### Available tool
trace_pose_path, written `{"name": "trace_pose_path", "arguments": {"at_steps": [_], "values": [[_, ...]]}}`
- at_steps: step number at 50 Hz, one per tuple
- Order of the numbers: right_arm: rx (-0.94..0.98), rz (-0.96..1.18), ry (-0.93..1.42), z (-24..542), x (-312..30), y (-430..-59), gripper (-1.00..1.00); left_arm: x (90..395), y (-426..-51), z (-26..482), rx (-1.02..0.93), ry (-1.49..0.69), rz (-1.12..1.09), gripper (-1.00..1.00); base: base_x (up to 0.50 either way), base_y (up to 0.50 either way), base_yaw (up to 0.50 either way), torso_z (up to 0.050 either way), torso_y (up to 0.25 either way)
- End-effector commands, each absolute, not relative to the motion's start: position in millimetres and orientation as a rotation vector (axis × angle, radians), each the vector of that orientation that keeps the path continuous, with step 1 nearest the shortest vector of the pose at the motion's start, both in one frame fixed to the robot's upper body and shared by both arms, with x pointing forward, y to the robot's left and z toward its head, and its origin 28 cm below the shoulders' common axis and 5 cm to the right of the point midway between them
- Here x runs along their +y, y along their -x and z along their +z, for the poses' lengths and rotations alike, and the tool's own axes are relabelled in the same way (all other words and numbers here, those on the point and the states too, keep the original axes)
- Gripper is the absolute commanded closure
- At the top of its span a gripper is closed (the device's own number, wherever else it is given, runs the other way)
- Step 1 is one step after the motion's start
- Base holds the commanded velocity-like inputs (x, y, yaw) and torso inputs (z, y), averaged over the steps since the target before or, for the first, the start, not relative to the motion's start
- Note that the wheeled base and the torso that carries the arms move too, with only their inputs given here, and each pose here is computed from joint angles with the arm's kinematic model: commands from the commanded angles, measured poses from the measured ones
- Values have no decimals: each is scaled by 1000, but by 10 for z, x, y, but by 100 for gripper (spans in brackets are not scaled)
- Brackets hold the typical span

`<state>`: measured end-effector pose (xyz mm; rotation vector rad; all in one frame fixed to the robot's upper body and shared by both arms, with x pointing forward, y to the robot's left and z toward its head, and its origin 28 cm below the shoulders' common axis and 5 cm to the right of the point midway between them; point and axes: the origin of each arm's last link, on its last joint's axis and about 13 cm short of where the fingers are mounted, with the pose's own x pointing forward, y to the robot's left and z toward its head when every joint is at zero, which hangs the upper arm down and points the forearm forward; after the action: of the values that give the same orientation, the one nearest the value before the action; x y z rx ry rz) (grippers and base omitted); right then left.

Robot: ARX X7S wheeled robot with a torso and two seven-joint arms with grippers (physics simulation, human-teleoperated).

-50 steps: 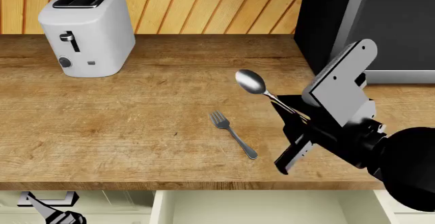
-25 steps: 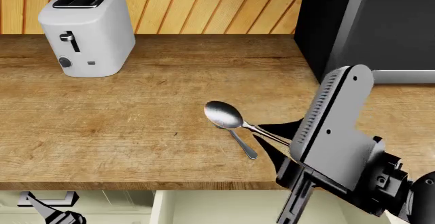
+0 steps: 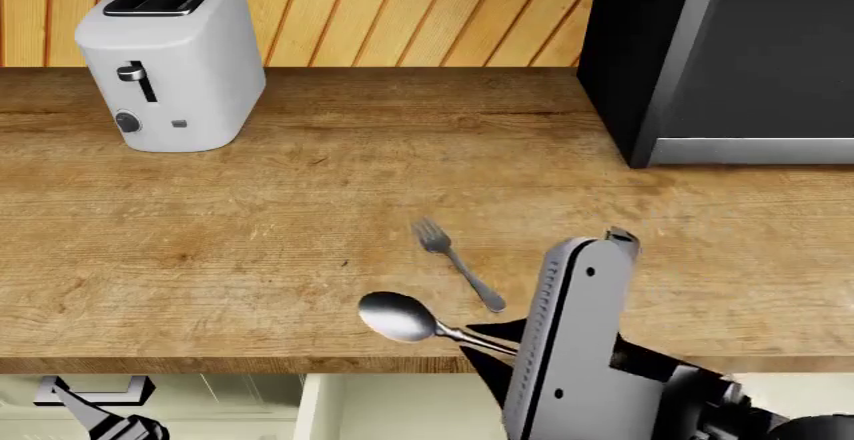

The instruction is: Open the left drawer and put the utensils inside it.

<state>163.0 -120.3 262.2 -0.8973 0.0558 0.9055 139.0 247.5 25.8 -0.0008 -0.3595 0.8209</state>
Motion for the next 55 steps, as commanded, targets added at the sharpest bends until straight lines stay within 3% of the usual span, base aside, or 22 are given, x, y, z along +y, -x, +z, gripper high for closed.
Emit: {"name": "trace_pose_path", "arguments": {"at_steps": [1, 55], "values": [[69, 957, 986, 2583, -1115, -1565, 100, 2476, -1387, 255, -358, 0, 821, -100, 0, 0, 0, 0, 0], [149, 994, 1231, 2282, -828, -1716, 100, 2475, -1371, 233, -346, -3, 823, -100, 0, 0, 0, 0, 0]]}}
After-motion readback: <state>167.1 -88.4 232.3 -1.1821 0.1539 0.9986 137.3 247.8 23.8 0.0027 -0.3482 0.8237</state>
